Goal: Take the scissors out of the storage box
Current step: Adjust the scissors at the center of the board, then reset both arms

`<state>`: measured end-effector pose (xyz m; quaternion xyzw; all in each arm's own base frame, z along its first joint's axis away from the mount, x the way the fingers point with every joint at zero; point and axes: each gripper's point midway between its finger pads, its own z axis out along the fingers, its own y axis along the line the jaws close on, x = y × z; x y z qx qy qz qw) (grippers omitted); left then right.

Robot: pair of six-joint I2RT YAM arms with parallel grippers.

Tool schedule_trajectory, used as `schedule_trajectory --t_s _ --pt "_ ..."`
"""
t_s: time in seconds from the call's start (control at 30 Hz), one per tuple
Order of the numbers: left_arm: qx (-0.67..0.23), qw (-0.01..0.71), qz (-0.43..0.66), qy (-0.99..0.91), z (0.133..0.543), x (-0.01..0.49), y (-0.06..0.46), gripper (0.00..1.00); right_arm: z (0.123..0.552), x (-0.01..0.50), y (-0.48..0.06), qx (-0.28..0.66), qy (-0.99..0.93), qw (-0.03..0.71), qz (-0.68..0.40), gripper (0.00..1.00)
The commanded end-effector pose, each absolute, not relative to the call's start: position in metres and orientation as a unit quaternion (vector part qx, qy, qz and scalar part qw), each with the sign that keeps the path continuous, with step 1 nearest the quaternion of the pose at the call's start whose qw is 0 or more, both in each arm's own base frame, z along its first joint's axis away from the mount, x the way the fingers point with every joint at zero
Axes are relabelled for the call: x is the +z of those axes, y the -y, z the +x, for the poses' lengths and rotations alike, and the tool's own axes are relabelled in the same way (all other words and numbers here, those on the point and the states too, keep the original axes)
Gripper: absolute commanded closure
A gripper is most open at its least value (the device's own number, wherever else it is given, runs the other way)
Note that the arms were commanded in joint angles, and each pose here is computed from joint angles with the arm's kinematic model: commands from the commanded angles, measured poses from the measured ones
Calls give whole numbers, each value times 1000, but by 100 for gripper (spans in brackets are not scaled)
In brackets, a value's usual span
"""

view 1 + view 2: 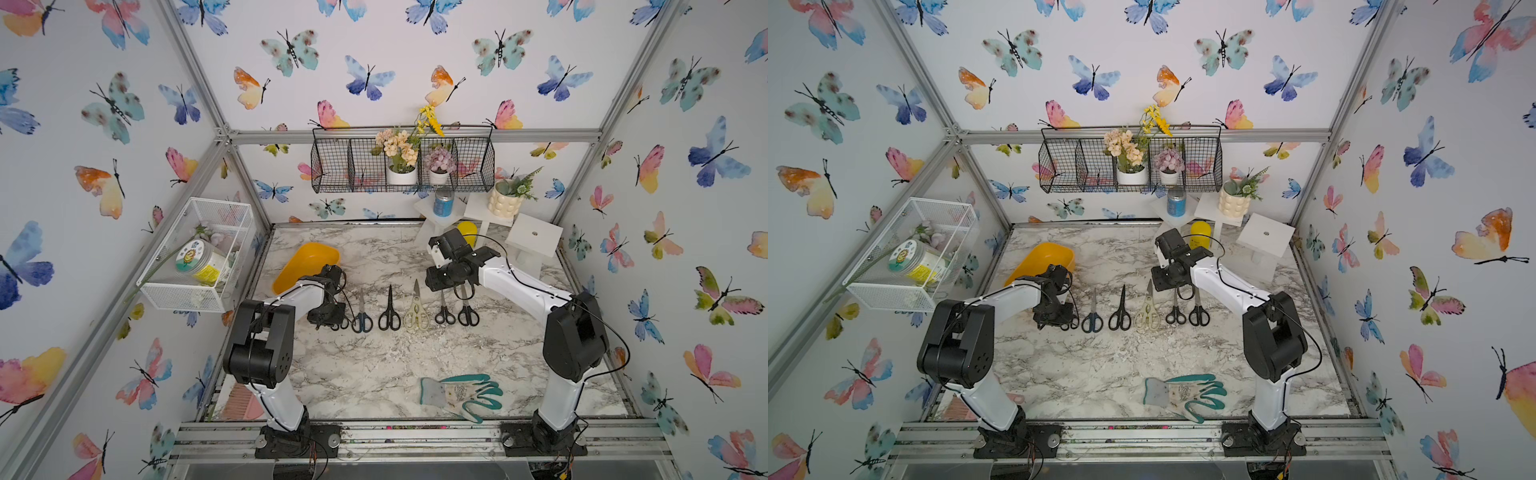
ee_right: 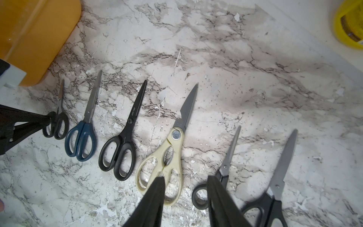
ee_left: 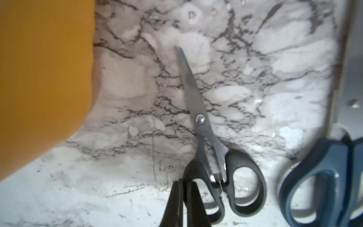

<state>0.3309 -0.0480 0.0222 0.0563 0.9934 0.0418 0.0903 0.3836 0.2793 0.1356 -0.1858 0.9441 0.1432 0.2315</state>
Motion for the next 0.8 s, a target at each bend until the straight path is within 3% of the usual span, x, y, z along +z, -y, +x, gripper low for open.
schedule_trajectory --t_s 0.0,0.07,0.37,0.4,0.43,0.53,0.57,0.6,0.63,0.77 --pt "77 81 49 -993 327 28 35 90 376 136 -281 150 -943 225 -194 58" --pt "72 90 44 -992 331 33 37 83 375 136 -281 150 -943 225 -193 56" --pt "4 182 33 -983 357 93 60 76 374 143 -275 147 -941 241 -187 39" --pt "-11 194 32 -980 360 102 65 76 375 146 -273 142 -941 247 -184 34" --pt "-28 207 32 -977 363 112 71 75 376 149 -270 136 -940 255 -179 16" --pt "-85 239 38 -967 368 138 90 69 380 161 -261 122 -936 283 -170 3" --pt "-103 250 41 -962 370 146 96 62 381 164 -257 115 -934 293 -167 2" --pt "-122 265 45 -955 372 157 102 38 383 167 -253 107 -933 302 -164 1" --pt "-137 279 47 -949 374 165 107 1 384 171 -248 99 -932 311 -159 1" --pt "-153 326 37 -932 380 189 110 1 389 182 -221 69 -925 352 -127 1"
